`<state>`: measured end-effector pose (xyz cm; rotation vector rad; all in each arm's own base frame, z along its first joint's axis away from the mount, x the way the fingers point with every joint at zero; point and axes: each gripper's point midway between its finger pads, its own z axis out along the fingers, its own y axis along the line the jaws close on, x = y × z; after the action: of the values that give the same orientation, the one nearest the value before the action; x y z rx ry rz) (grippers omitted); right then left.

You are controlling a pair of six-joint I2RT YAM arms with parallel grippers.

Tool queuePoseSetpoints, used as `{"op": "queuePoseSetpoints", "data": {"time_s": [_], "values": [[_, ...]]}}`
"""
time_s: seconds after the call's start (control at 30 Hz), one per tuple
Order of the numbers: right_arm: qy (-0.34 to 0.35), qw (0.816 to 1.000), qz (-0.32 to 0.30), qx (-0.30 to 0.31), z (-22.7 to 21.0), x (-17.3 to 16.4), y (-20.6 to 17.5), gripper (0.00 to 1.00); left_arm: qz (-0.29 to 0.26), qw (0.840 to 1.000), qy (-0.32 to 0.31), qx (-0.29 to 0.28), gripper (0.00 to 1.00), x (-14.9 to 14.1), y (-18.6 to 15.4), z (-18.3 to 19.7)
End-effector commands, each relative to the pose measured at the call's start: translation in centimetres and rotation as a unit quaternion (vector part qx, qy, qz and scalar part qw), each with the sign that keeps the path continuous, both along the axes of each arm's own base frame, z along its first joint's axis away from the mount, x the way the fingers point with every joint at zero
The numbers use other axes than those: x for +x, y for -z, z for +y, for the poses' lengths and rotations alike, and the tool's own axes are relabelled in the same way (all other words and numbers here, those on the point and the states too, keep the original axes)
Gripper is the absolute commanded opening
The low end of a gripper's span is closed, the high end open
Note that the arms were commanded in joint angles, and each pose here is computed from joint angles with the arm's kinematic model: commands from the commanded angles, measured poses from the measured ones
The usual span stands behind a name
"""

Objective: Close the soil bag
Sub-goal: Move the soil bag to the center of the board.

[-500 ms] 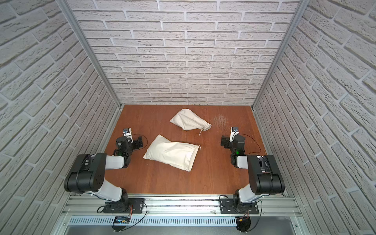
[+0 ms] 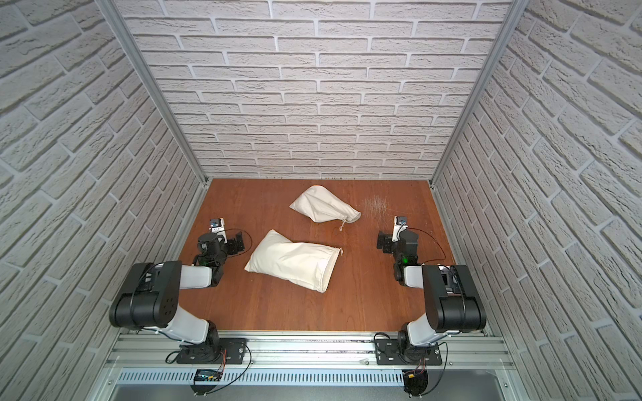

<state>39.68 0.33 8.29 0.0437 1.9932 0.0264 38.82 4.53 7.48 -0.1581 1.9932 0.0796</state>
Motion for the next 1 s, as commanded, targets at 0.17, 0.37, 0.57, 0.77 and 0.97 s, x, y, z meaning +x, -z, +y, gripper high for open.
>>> {"op": "queuePoseSetpoints", "data": {"time_s": [0.17, 0.37, 0.57, 0.77, 0.97], "values": [[-0.030, 0.999, 0.034, 0.004, 1.6, 0.8, -3.0, 0.99, 0.046, 0.999, 0.002, -0.003, 0.98, 0.6, -4.7, -0.8], [-0.066, 0.992, 0.099, 0.035, 5.1, -0.1, -5.3, 0.98, 0.034, 0.996, 0.058, 0.054, 0.99, -1.0, -9.8, -7.1], [-0.136, 0.977, 0.157, 0.041, 11.2, -3.3, -5.5, 0.99, 0.071, 0.981, 0.157, 0.085, 0.98, -4.5, -10.3, -18.8], [-0.167, 0.966, 0.187, 0.061, 14.5, -7.3, -4.7, 0.99, 0.156, 0.969, 0.154, 0.115, 0.98, -8.8, -6.3, -24.9], [-0.204, 0.951, 0.225, 0.052, 17.2, -11.3, -0.5, 0.99, 0.217, 0.964, 0.103, 0.113, 0.98, -9.9, -0.5, -24.0]]}}
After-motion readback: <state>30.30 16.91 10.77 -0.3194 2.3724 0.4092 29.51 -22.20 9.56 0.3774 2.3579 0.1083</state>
